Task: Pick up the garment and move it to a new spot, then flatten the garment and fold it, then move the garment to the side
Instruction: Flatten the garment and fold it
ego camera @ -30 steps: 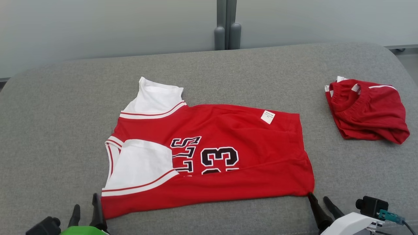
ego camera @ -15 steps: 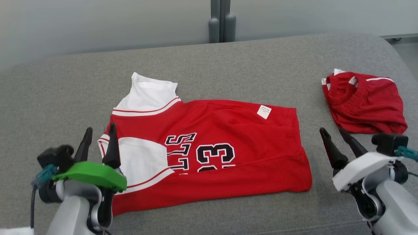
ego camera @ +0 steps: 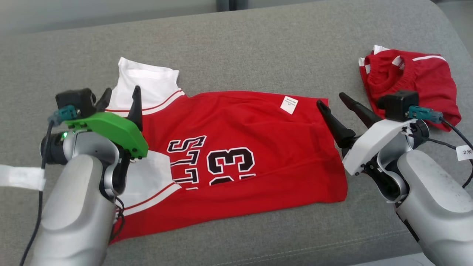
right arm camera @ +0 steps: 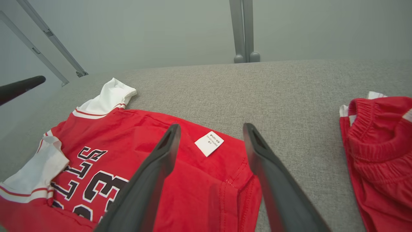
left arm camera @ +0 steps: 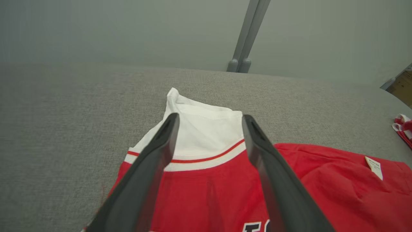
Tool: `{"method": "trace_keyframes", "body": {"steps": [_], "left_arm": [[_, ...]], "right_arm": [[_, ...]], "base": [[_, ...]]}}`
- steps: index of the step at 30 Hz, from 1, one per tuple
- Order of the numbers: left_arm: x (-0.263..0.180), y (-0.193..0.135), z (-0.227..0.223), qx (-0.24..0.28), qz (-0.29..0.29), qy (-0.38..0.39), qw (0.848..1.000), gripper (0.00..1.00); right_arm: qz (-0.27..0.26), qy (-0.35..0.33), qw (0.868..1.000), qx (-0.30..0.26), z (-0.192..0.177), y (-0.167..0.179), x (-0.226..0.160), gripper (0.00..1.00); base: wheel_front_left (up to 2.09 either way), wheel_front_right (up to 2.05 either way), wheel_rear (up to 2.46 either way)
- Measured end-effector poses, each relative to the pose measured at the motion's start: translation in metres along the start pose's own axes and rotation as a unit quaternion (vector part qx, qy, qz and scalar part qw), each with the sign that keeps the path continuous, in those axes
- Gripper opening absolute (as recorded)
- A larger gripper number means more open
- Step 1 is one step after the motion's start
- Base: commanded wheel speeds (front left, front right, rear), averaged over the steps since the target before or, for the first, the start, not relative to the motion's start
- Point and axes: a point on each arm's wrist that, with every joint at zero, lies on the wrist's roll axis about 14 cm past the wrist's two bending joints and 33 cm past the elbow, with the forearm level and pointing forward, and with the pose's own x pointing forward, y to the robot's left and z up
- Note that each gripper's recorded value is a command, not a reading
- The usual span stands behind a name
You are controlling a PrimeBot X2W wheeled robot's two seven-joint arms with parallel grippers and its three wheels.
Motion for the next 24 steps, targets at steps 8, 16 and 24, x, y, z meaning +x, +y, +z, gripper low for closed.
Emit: {"method": "trace_keyframes", "body": {"steps": [8,16,24], "left_arm": [[0.051,0.033,-0.013,0.028,0.040,0.061,0.997,1.00],[0.083,0.042,-0.034,0.068,0.044,0.112,0.990,1.00],[0.115,0.043,-0.050,0.080,0.041,0.131,0.987,1.00]], "right_arm": [[0.004,0.025,1.000,-0.004,-0.013,-0.006,0.006,1.00],[0.003,0.016,1.000,-0.017,-0.004,-0.012,0.013,1.00],[-0.010,0.029,0.999,-0.022,-0.011,-0.028,0.016,1.00]], "base": [[0.00,0.00,0.00],[0.00,0.00,0.00],[0.00,0.00,0.00]]}}
